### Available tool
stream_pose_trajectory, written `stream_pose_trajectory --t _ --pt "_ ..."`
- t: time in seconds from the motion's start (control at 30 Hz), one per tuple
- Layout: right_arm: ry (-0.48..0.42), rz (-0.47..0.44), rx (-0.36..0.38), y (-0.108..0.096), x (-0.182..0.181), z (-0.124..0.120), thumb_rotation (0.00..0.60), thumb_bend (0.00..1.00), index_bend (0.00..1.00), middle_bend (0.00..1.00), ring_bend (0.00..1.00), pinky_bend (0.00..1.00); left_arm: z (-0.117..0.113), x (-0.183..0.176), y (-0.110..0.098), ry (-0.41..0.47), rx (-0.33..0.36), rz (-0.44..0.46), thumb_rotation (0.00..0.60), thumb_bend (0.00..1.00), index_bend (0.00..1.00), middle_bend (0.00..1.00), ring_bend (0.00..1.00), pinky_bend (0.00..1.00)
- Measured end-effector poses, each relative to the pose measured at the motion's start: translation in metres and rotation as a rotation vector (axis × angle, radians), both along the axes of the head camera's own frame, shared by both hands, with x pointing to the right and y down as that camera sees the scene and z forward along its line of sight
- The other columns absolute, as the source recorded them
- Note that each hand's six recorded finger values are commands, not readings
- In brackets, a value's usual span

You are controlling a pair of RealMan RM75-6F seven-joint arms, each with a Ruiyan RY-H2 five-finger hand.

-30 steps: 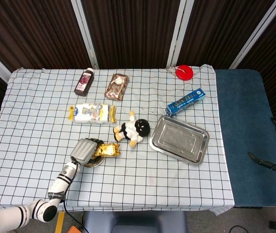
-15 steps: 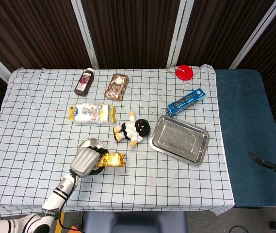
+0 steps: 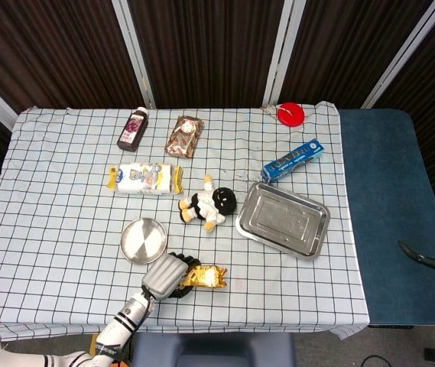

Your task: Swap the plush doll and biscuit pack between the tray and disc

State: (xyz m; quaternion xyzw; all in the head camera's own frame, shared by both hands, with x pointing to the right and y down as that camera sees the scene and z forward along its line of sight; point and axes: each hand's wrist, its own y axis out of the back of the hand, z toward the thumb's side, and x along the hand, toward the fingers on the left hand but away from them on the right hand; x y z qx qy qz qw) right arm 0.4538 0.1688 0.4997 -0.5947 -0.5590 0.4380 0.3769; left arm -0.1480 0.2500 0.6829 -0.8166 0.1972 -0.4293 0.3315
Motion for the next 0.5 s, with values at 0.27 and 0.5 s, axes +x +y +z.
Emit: stream_pose_trajectory --t 0.27,0.5 --pt "0.001 -0.012 -0.003 0.0 0.0 0.0 0.6 0.06 0.0 0.0 0.0 0.0 0.011 0.018 0.004 -0.004 0.011 -0.019 0.6 0.41 0.49 0.67 0.59 0.61" --pt "-0.005 -0.009 0.006 0.0 0.001 -0.002 0.6 0.06 0.0 0.0 0.0 0.0 0.007 0.022 0.003 -0.012 0.038 -0.025 0.6 0.41 0.24 0.43 0.44 0.62"
